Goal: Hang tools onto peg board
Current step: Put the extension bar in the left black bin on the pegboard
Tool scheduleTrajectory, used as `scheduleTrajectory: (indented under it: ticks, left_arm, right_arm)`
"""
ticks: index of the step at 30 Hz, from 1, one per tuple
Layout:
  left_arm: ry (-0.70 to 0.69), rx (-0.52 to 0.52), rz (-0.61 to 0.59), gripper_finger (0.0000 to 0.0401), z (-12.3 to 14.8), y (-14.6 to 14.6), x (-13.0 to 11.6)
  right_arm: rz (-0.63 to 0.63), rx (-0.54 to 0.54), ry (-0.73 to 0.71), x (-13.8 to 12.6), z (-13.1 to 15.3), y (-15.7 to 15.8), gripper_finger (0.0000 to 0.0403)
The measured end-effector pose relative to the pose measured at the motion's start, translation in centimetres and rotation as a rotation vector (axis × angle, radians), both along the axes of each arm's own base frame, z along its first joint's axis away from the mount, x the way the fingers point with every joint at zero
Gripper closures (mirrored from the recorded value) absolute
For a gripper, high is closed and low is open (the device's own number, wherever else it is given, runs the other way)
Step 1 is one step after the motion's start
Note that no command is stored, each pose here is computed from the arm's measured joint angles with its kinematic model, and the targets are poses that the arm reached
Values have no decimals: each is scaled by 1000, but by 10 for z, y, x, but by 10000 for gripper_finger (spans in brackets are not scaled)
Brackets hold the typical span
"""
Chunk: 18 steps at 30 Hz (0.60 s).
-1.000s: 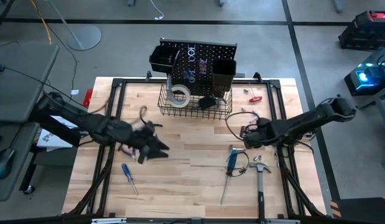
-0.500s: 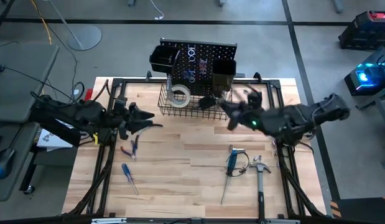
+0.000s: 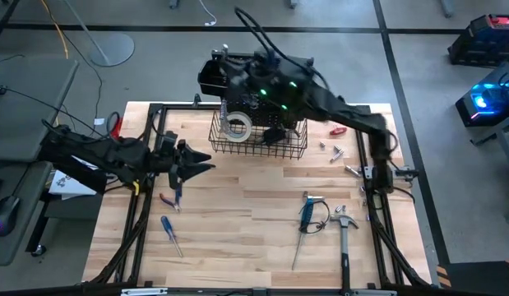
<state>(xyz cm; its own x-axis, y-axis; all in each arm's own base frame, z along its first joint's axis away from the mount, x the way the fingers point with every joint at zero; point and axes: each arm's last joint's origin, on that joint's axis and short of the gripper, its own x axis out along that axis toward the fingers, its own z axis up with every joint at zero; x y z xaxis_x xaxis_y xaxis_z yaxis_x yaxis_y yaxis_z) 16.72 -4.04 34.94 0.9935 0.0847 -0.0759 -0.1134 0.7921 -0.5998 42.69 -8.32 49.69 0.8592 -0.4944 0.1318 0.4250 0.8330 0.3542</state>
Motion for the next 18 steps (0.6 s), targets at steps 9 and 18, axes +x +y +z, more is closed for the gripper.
scheduleTrajectory:
  ticks: [9, 18]
  left_arm:
    - [8, -1, -8, 169, -1, -1, 2]
    - [11, 26, -5, 169, -1, -1, 2]
  right_arm:
    - [-60, 198, 49, 10, -48, -47, 388]
    - [-13, 74, 88, 7, -29, -27, 263]
